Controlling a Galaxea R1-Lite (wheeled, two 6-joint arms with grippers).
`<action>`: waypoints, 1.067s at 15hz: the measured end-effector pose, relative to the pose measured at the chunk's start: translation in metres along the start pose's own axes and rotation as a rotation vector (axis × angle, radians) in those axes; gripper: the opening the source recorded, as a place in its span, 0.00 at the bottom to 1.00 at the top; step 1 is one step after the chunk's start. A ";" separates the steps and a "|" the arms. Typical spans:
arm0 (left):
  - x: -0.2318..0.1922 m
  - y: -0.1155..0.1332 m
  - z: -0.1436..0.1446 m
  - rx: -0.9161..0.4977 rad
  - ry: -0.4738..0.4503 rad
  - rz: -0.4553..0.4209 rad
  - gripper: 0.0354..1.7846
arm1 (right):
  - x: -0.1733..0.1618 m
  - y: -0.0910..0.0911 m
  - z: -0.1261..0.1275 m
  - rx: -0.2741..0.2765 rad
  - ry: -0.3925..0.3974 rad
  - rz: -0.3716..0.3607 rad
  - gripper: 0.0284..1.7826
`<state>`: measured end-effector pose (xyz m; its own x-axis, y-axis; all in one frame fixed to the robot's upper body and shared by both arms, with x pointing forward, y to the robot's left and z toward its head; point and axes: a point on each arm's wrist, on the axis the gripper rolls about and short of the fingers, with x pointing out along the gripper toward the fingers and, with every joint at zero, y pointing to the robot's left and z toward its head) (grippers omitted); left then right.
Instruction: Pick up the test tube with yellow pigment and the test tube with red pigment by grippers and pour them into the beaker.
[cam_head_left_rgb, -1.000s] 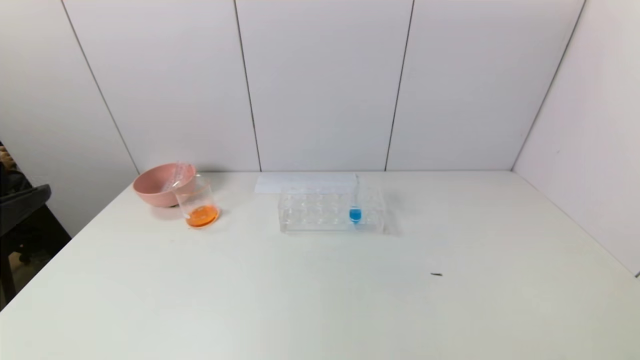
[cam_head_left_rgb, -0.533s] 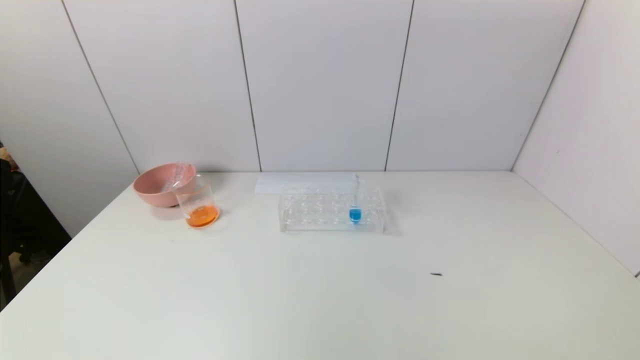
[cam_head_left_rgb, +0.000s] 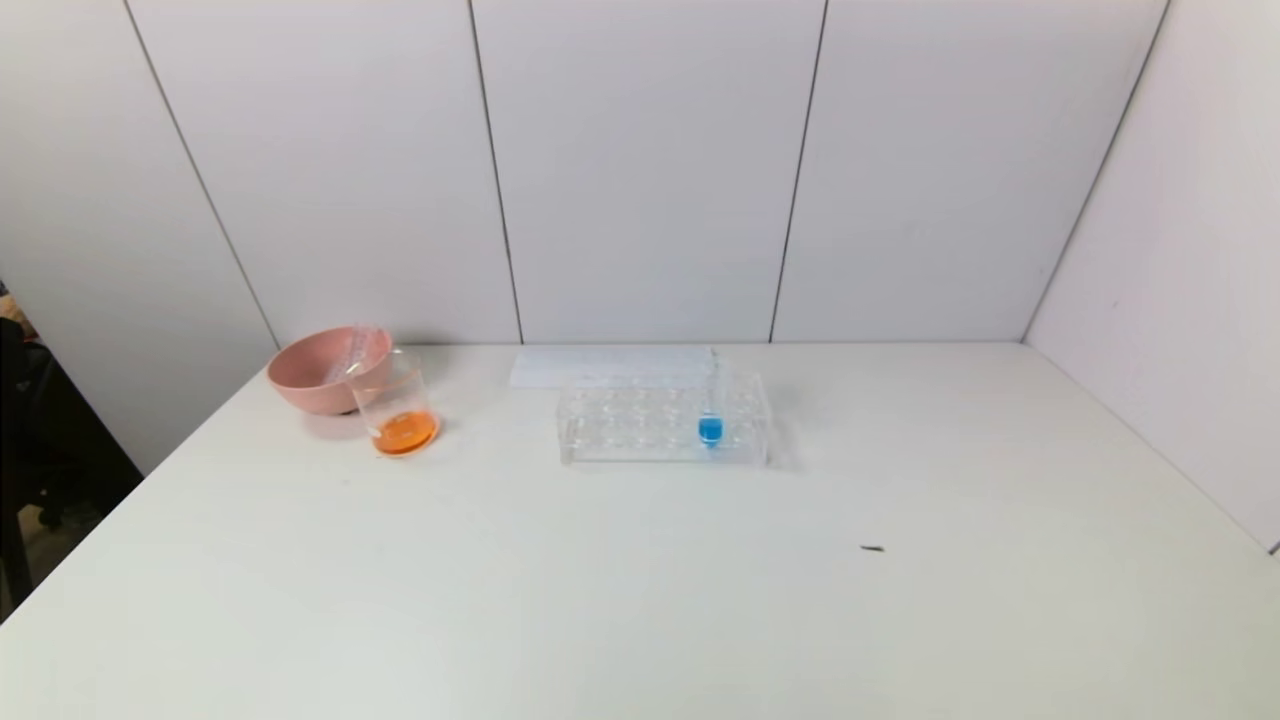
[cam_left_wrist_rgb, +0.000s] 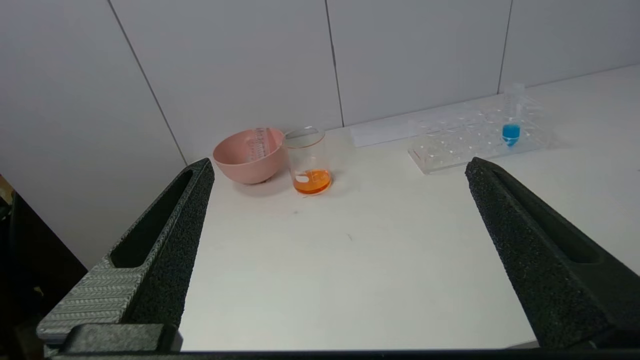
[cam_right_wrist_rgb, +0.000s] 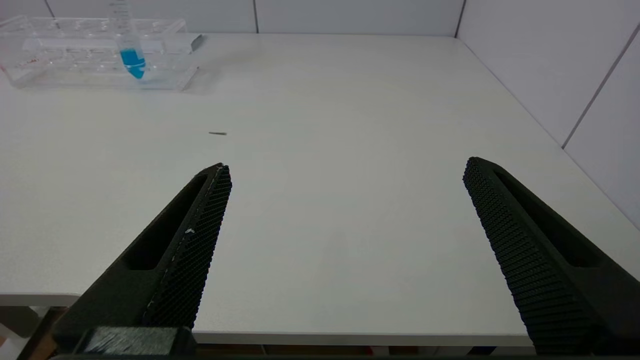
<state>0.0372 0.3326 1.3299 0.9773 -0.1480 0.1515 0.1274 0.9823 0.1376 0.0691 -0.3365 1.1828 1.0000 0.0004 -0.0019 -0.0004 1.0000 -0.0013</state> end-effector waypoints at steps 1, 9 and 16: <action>-0.004 -0.001 -0.001 0.003 -0.015 0.005 0.99 | 0.000 0.000 0.000 0.000 0.000 0.000 0.95; -0.035 -0.010 -0.029 0.026 -0.138 0.031 0.99 | 0.000 0.000 0.000 0.000 0.000 0.000 0.95; -0.025 -0.010 -0.054 0.023 -0.079 0.075 0.99 | 0.000 0.000 0.000 0.000 0.000 0.000 0.95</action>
<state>0.0204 0.3324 1.2714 0.9675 -0.0837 0.2385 0.0496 0.9881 0.1455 0.0691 -0.3365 1.1828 1.0000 0.0000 -0.0019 0.0000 1.0000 -0.0013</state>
